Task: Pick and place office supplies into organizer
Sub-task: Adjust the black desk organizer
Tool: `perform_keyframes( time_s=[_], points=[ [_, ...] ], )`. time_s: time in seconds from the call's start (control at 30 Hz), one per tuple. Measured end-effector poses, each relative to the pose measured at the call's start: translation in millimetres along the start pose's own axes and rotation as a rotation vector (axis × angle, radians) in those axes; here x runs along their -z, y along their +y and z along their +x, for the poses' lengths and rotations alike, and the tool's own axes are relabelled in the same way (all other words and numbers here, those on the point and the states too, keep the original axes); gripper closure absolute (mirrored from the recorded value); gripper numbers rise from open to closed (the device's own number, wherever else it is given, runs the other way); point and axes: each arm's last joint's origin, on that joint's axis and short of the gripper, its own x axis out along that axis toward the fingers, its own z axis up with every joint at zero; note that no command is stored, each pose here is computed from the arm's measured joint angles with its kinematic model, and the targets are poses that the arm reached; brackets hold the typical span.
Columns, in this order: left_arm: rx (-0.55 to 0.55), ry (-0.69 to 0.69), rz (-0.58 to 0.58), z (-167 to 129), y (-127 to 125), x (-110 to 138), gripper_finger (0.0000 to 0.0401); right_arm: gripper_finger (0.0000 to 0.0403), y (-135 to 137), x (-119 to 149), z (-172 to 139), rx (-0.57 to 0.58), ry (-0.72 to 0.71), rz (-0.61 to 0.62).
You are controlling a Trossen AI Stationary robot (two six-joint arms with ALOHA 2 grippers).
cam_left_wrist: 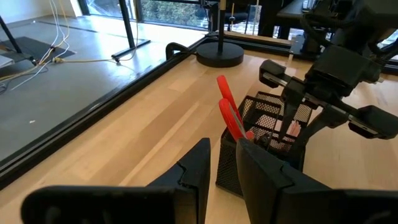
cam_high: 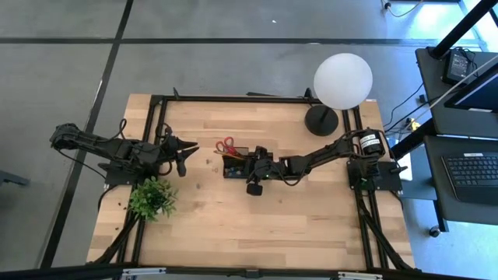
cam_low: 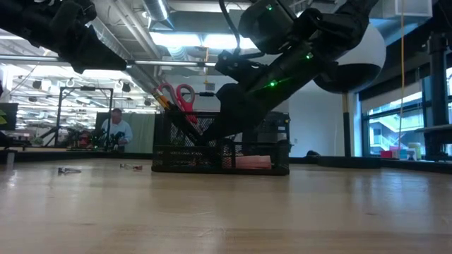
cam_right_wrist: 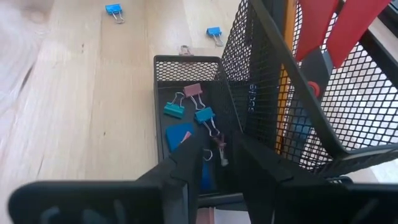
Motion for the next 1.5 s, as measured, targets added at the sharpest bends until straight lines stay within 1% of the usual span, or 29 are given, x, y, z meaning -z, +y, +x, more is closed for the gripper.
perform_keyframes(
  time_s=[0.27, 0.37, 0.47, 0.7, 0.77, 0.8, 0.9, 1.0, 1.13, 1.27, 1.37, 1.5],
  points=[
    [0.0, 0.0, 0.0, 0.0, 0.0, 0.0, 0.0329, 0.0308, -0.2, -0.7, -0.5, 0.0, -0.002, 0.006],
    [0.001, 0.0, 0.0, 0.0, -0.1, 0.0, 0.0329, 0.0308, -1.8, -5.2, -5.5, -0.002, -0.006, 0.05],
    [0.008, 0.001, 0.0, 0.0, -0.2, 0.0, 0.0329, 0.0308, -5.1, -13.4, -18.1, -0.038, 0.011, 0.095],
    [0.059, 0.013, 0.077, -0.1, -1.7, 0.4, 0.0327, 0.0308, -21.7, -40.1, -68.5, -0.058, 0.03, 0.128],
    [0.088, 0.02, 0.061, -0.2, -2.5, 0.5, 0.032, 0.0308, -27.8, -43.7, -86.3, -0.056, 0.042, 0.14],
    [0.101, 0.023, 0.046, -0.2, -2.9, 0.6, 0.0314, 0.0308, -31.0, -46.2, -95.7, -0.058, 0.022, 0.152],
    [0.126, 0.046, 0.026, 1.6, -4.4, 1.7, 0.029, 0.0308, -41.6, -47.6, -124.9, -0.063, -0.046, 0.156],
    [0.12, 0.08, 0.039, 6.4, -5.0, 4.2, 0.0264, 0.0308, -50.9, -33.2, -148.0, -0.063, -0.085, 0.165],
    [0.098, 0.155, 0.049, 17.4, -4.9, 9.9, 0.024, 0.0308, -64.0, -9.7, -170.9, -0.056, -0.19, 0.209],
    [0.111, 0.27, 0.056, 31.0, -5.6, 19.2, 0.0236, 0.0308, -72.8, 9.3, -183.3, -0.057, -0.261, 0.232],
    [0.128, 0.398, 0.083, 39.9, -6.4, 27.0, 0.0241, 0.0308, -78.7, 14.2, -189.1, -0.046, -0.312, 0.258],
    [0.069, 0.595, 0.111, 50.3, -6.3, 27.8, 0.0245, 0.0308, -85.1, 14.4, -191.1, -0.017, -0.323, 0.239]
  ],
)
